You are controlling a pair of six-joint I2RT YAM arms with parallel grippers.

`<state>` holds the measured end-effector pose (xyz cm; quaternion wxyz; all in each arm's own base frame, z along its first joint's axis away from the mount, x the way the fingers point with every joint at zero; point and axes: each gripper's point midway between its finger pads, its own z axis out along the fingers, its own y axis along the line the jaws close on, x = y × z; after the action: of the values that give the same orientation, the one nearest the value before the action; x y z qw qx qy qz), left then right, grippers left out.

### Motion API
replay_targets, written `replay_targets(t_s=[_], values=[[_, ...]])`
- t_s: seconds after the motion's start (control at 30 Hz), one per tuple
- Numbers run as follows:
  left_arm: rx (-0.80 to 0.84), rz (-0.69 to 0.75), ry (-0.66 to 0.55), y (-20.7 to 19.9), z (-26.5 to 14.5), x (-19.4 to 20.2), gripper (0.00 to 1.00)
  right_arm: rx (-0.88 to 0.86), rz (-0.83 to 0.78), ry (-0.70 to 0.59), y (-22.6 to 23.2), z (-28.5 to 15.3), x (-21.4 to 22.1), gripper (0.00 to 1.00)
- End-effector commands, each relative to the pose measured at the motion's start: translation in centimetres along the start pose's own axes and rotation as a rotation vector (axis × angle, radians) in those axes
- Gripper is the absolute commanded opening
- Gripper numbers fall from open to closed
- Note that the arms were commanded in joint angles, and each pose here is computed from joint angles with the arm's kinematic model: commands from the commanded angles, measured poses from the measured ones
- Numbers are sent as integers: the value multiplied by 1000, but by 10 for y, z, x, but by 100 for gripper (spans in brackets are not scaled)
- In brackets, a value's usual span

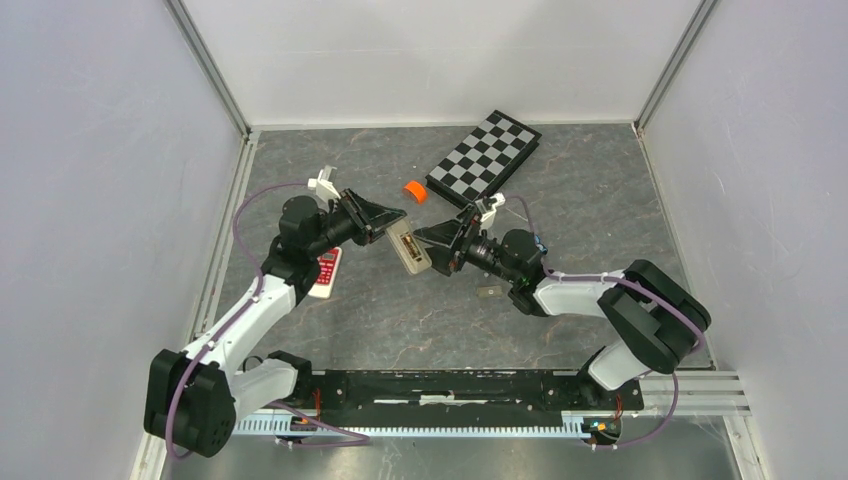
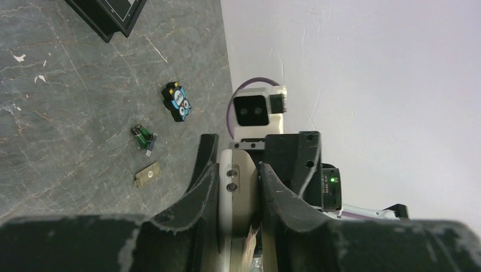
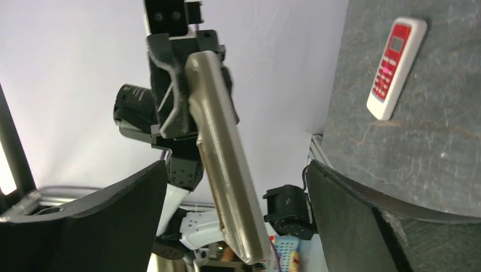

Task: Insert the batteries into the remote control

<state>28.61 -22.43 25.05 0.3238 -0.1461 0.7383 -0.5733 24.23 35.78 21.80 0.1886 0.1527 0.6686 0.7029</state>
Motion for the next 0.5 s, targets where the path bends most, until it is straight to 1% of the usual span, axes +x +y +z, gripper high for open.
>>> replay_targets(t_s=[0.0,0.1,0.13,0.2,0.23,0.27,0.3,0.37,0.4,0.43,0.47], values=[[41,119,6,-9,-1,-5,2,-247,-223,43,60,-3,3,98],[54,200,12,-10,-2,-5,2,-377,-344,77,77,-21,7,98],[51,225,8,-10,-3,-7,2,-392,-373,79,77,-28,7,98],[53,287,-8,-13,-5,-11,2,-393,-462,40,72,-45,-1,98],[47,308,-17,-14,-6,-13,2,-347,-500,24,61,-48,-7,98],[41,332,-25,-14,-7,-15,2,-277,-536,9,47,-51,-15,98],[42,358,-31,-16,-8,-17,2,-221,-615,-7,39,-53,-23,98],[45,395,-37,-19,-9,-19,2,38,-750,-38,-2,-54,-51,98],[50,409,-39,-21,-10,-19,2,165,-868,-96,-8,-56,-73,98],[55,425,-43,-22,-11,-19,2,319,-945,-138,-20,-66,-93,98],[59,436,-45,-24,-12,-20,2,473,-1003,-240,-22,-80,-120,98]])
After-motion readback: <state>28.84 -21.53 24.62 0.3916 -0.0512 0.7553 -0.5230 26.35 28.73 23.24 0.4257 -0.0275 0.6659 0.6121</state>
